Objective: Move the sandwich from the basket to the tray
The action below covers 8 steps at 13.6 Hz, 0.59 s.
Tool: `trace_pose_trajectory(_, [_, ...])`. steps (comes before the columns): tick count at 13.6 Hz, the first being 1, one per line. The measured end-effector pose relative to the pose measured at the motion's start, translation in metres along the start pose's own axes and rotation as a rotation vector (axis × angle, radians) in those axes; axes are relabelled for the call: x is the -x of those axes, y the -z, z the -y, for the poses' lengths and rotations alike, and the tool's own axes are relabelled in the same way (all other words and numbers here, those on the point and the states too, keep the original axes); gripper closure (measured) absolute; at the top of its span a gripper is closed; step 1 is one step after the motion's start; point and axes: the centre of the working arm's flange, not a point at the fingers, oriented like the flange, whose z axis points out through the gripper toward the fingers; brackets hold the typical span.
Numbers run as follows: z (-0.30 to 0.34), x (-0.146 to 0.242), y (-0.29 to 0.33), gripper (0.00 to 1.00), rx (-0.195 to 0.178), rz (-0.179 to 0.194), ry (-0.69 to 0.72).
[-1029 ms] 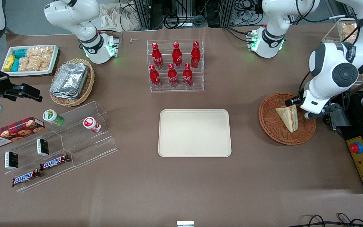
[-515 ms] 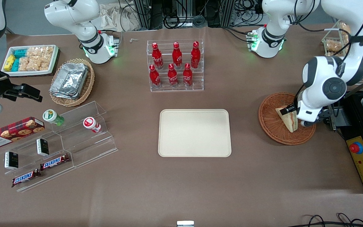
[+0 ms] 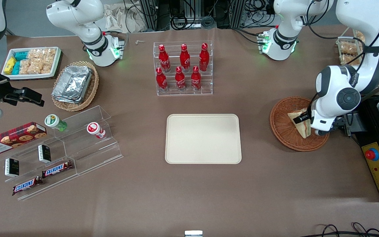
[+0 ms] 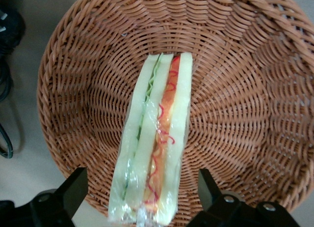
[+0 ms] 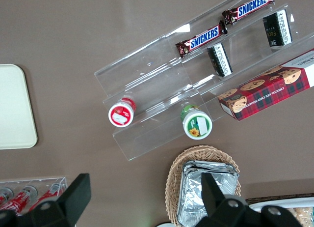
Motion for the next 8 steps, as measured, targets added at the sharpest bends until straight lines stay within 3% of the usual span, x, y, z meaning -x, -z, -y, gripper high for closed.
trace_pose_trajectory(5, [0.005,-0.002,-0.014,0.0,-0.007,0.021,0.011])
trace_pose_trajectory(7, [0.005,-0.002,-0.017,0.04,-0.009,0.027,0.011])
trace_pose_trajectory(8, [0.005,-0.002,-0.017,0.12,-0.009,0.026,0.011])
